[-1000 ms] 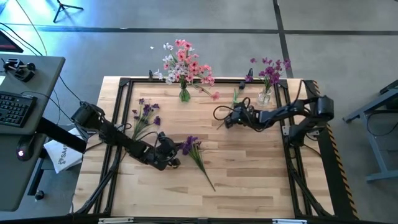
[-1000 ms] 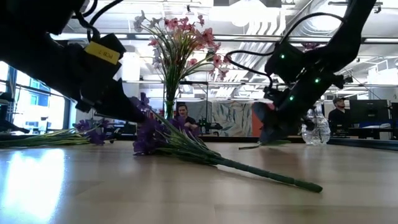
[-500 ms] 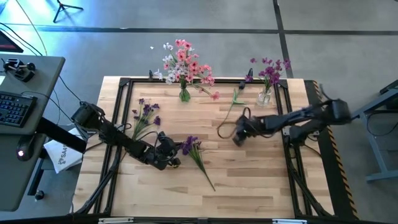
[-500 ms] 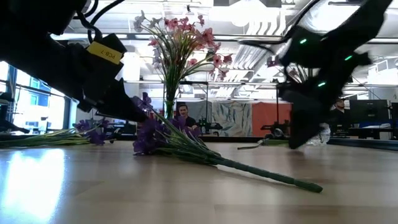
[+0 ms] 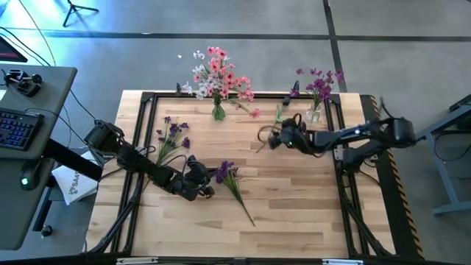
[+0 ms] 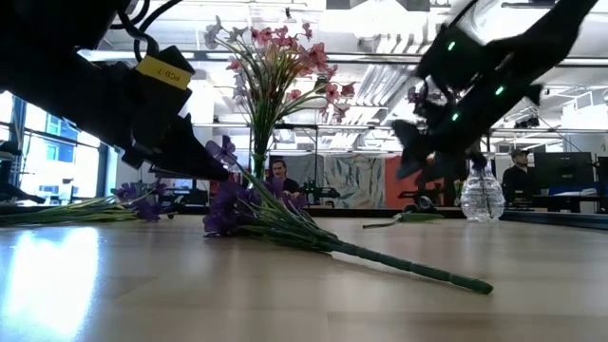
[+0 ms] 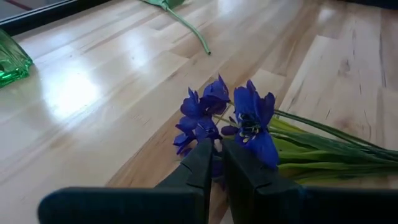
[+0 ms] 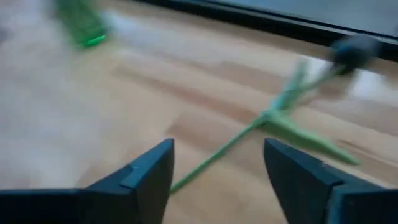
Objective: Sort flowers into vase by color
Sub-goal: Put the right black flowers into the transparent vase
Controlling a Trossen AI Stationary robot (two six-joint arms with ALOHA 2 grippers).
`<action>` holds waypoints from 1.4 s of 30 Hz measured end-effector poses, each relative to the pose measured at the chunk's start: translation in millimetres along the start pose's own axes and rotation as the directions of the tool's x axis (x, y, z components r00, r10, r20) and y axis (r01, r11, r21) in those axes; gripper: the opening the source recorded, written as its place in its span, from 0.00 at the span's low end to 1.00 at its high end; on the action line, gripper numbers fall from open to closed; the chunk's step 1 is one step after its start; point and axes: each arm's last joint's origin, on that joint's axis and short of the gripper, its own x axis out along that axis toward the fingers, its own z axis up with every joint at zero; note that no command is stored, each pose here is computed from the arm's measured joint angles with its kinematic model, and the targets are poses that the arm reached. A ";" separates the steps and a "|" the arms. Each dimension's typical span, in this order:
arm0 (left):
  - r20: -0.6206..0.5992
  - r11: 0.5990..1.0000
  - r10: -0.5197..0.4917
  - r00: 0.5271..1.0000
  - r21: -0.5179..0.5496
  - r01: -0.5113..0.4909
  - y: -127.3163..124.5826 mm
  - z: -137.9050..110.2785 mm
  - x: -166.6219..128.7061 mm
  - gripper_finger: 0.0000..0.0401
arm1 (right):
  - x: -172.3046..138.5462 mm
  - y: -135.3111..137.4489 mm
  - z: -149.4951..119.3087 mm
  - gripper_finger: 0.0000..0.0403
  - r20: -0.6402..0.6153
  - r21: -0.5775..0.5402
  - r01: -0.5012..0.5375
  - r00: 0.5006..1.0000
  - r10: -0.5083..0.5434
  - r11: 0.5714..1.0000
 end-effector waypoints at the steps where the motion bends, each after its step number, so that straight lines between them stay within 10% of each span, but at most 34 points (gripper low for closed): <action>1: 0.000 1.000 0.000 1.000 0.001 0.000 0.0 -0.1 0.0 0.06 | 8.0 -3.8 0.4 0.62 0.006 0.033 0.036 0.999 -0.036 0.999; 15: -0.001 1.000 0.000 1.000 0.000 0.000 0.1 -0.1 0.0 0.06 | 88.2 -18.0 12.0 0.54 -0.095 0.092 0.203 0.976 -0.194 0.975; 29: -0.003 1.000 -0.012 1.000 -0.007 0.012 -0.7 0.2 -0.1 0.06 | 78.9 16.6 -1.5 0.03 -0.183 -0.210 0.071 0.977 -0.110 0.975; 37: -0.004 0.999 -0.035 0.999 -0.018 0.035 -2.4 0.7 -0.7 0.06 | -6.7 52.7 -26.5 0.01 -0.069 -0.271 -0.234 0.972 0.224 0.934; 42: 0.041 0.993 -0.114 0.993 -0.014 0.115 -11.2 6.3 -5.3 0.06 | -60.6 47.0 -52.7 0.01 0.166 -0.201 -0.487 0.838 0.520 0.850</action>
